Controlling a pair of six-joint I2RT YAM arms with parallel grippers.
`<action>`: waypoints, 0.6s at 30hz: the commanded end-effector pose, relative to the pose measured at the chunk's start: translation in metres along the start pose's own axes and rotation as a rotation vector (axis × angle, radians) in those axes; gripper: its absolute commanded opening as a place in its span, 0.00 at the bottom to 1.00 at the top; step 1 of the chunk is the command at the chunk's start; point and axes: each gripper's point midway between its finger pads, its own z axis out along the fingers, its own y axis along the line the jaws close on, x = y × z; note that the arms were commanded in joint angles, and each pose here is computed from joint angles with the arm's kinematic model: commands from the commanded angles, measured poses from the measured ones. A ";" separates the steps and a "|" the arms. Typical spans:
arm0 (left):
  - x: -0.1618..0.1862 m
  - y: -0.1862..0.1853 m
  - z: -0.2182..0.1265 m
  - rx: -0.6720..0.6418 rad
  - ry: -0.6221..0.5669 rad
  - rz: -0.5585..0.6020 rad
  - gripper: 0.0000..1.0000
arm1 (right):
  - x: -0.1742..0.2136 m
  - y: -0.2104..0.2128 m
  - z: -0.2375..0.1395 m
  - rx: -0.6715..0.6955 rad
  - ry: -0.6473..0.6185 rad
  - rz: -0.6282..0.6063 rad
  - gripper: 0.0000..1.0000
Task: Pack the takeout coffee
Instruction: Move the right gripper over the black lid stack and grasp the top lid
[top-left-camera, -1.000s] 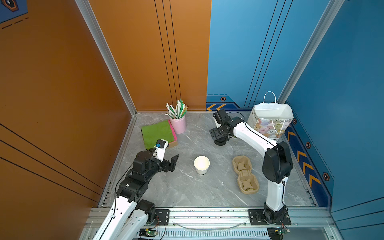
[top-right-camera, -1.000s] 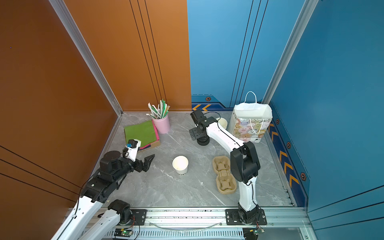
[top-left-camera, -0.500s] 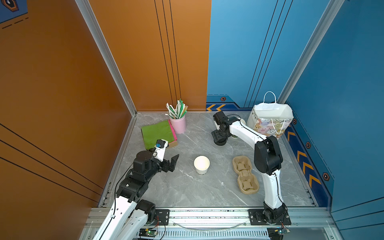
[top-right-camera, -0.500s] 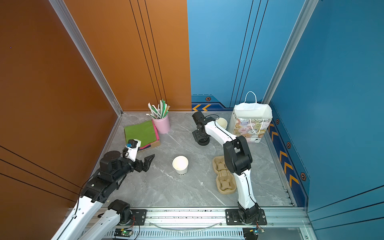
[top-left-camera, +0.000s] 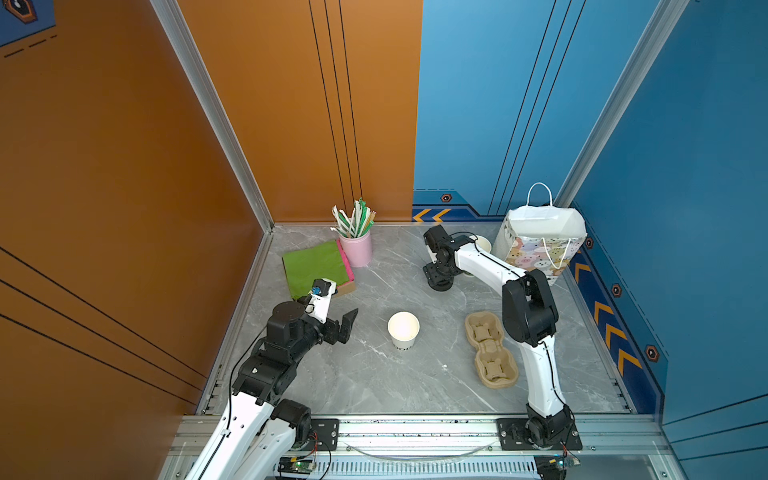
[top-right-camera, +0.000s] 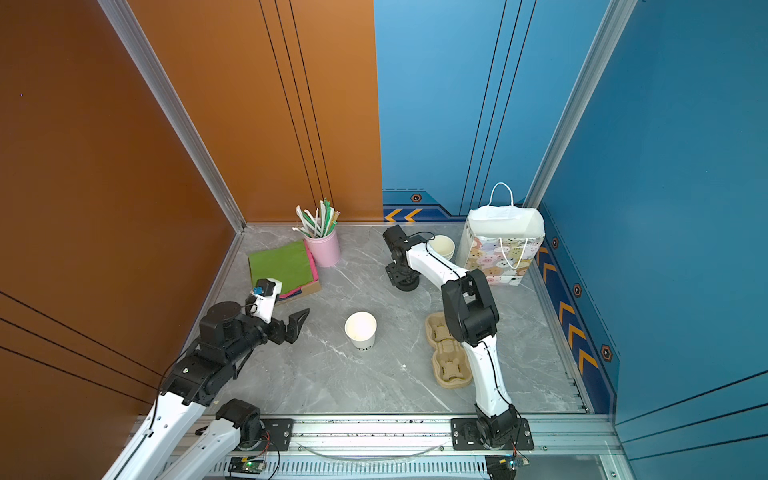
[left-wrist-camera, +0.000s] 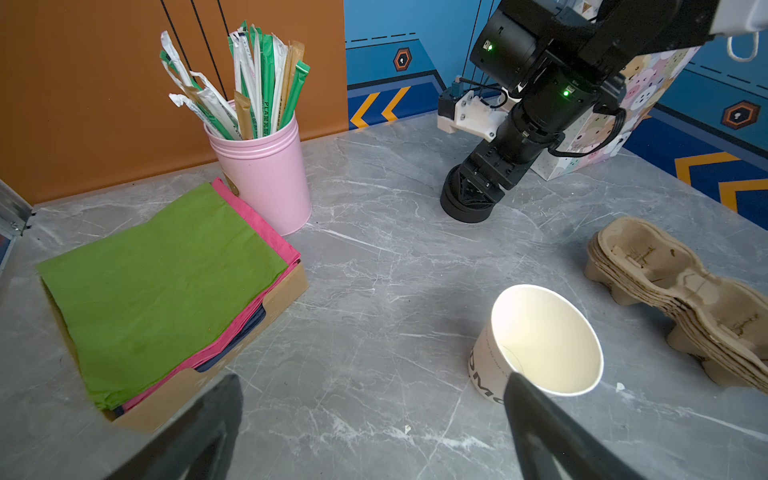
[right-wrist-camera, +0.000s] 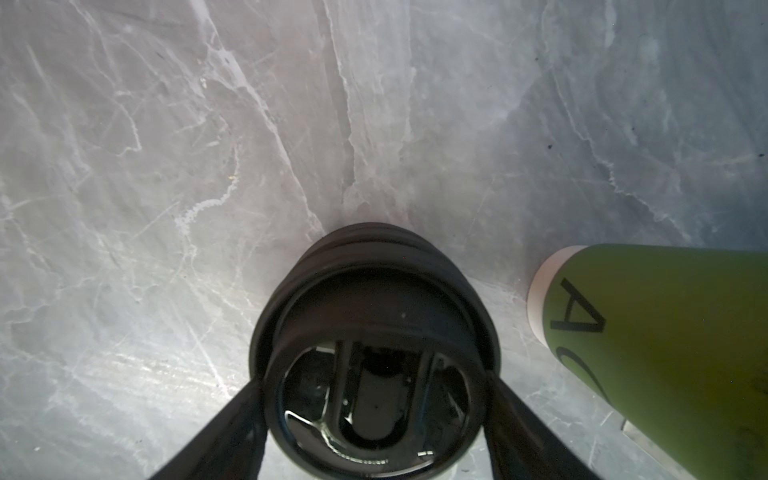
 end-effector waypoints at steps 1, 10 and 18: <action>-0.001 0.001 -0.001 -0.002 -0.013 -0.009 0.98 | 0.004 -0.003 0.003 0.008 0.034 -0.012 0.74; -0.001 0.001 -0.001 -0.002 -0.014 -0.011 0.98 | -0.001 -0.008 -0.010 0.020 0.013 -0.011 0.67; -0.001 0.001 -0.001 -0.001 -0.014 -0.013 0.98 | -0.010 -0.013 -0.037 0.024 -0.039 -0.004 0.67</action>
